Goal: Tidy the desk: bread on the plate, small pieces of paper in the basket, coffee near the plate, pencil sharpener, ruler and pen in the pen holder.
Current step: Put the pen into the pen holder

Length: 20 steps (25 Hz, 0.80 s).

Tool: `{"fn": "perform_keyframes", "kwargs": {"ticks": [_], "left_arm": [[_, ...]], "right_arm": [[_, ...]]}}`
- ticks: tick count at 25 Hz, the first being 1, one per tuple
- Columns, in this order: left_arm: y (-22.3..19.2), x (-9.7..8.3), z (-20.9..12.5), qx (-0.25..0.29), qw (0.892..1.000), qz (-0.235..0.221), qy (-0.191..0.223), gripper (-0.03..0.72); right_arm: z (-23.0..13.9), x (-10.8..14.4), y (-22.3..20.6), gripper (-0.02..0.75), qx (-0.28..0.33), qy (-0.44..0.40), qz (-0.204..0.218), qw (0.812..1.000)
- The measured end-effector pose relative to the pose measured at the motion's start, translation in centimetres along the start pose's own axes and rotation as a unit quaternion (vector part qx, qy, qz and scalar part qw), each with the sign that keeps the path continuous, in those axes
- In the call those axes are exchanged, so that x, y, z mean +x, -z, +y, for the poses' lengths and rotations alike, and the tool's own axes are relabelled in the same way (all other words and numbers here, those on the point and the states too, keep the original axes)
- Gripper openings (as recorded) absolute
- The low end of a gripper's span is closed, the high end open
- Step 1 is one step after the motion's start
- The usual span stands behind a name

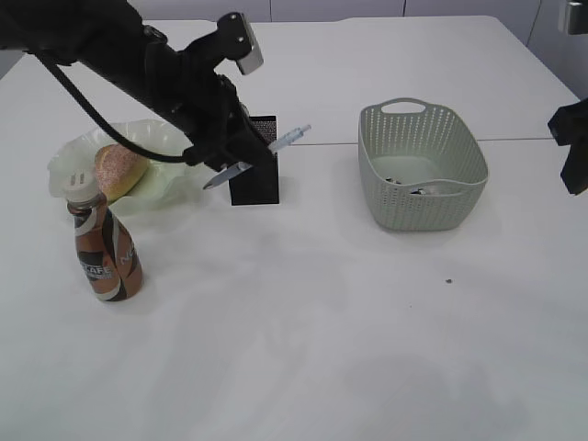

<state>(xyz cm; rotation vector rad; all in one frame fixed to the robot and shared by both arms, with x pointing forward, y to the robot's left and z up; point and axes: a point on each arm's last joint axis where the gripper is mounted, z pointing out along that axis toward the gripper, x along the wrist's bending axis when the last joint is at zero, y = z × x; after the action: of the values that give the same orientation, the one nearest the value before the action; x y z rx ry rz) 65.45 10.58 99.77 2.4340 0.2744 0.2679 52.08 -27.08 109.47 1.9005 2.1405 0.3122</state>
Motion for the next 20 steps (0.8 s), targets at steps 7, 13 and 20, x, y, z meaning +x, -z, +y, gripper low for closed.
{"fn": "perform_keyframes", "kwargs": {"ticks": [7, 13, 20], "left_arm": [[1.9, 2.7, 0.2, -0.121, 0.982, 0.052, 0.135, 0.093], [3.0, 4.6, 0.3, -0.186, 0.956, 0.109, 0.201, 0.093], [3.7, 5.5, 1.3, -0.269, 0.925, 0.142, 0.230, 0.093]], "right_arm": [[-0.1, 0.0, 0.0, 0.345, 0.003, 0.000, 0.000, 1.000], [-0.1, 0.0, 0.0, 0.345, 0.006, 0.000, 0.000, 1.000], [-0.1, 0.0, 0.0, 0.345, 0.007, 0.000, -0.001, 1.000]]}}
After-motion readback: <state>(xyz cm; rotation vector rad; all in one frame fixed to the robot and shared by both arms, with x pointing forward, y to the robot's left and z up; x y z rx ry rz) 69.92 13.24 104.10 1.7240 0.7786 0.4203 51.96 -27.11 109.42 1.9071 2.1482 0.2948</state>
